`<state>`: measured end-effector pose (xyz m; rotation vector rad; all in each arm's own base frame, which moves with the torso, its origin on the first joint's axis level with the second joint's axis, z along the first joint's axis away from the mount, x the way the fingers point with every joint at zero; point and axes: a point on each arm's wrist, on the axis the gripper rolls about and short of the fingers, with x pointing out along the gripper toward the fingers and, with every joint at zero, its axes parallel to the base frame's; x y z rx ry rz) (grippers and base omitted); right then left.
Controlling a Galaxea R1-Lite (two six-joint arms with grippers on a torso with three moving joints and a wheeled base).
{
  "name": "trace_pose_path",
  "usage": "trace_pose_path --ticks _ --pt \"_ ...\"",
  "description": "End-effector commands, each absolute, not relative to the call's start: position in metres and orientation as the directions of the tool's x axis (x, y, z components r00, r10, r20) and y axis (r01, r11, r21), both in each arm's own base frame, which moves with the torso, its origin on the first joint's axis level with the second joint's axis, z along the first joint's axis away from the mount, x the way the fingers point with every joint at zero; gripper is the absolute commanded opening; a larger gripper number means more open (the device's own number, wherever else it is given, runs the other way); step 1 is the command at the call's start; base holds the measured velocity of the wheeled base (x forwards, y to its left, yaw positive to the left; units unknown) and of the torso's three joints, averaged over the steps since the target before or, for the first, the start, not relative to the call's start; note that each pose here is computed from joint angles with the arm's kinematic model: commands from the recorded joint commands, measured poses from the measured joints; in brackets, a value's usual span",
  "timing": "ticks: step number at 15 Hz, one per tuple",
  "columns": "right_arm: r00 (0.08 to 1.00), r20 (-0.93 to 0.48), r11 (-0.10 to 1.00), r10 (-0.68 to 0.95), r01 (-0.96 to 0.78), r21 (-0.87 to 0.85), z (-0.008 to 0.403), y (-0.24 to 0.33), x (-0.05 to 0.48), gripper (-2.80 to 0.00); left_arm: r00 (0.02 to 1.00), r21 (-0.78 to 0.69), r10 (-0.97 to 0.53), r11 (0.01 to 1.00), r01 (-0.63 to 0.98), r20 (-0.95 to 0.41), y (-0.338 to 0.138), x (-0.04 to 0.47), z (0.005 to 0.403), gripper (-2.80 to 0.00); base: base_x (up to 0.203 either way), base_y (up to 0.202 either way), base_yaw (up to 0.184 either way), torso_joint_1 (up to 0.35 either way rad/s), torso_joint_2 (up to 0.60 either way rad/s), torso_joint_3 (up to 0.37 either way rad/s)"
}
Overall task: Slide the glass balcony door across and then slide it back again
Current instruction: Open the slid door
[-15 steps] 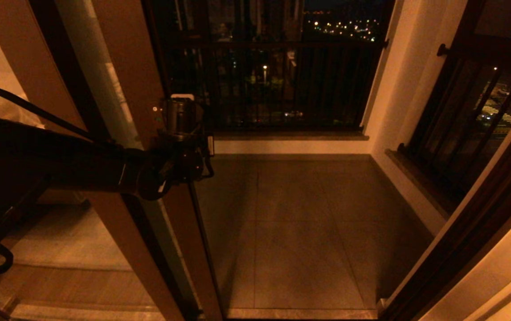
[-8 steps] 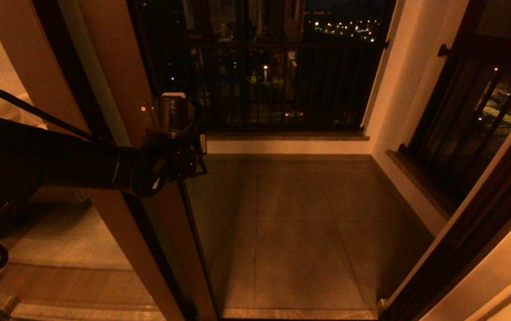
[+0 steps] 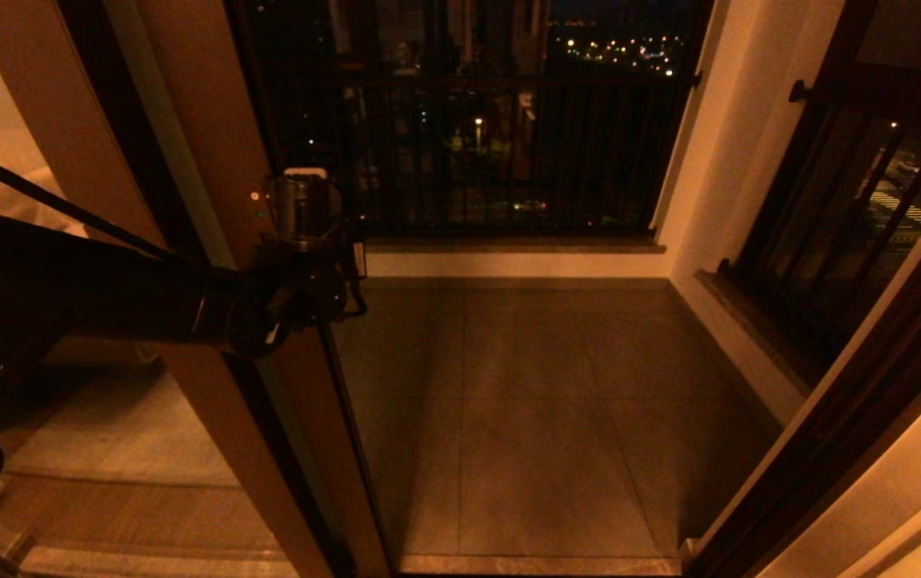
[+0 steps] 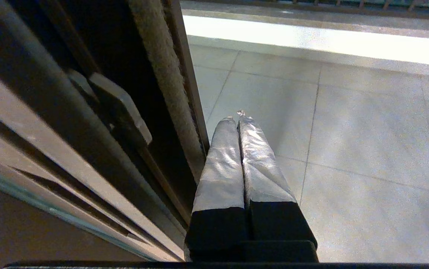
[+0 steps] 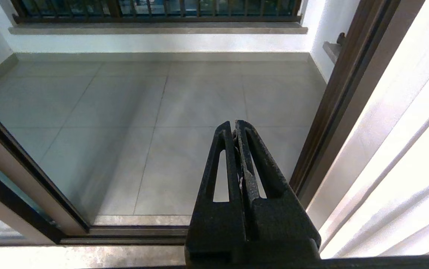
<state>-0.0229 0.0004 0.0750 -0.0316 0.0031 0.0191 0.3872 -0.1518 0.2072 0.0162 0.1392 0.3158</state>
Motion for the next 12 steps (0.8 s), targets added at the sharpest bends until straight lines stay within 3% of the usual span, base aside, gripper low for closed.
trace_pose_path --ticks 1,12 --pt "1.0 -0.005 0.999 0.02 -0.02 -0.032 0.075 0.0 -0.023 -2.8 0.935 0.041 0.326 0.945 -0.324 -0.137 -0.147 0.388 0.206 -2.8 0.0 0.0 0.0 0.0 0.0 0.0" --pt "1.0 -0.005 0.999 0.02 -0.02 -0.032 0.075 0.0 -0.023 -2.8 0.927 0.044 0.346 0.938 -0.344 -0.144 -0.134 0.388 0.204 -2.8 0.0 0.0 0.0 0.0 0.0 0.0"
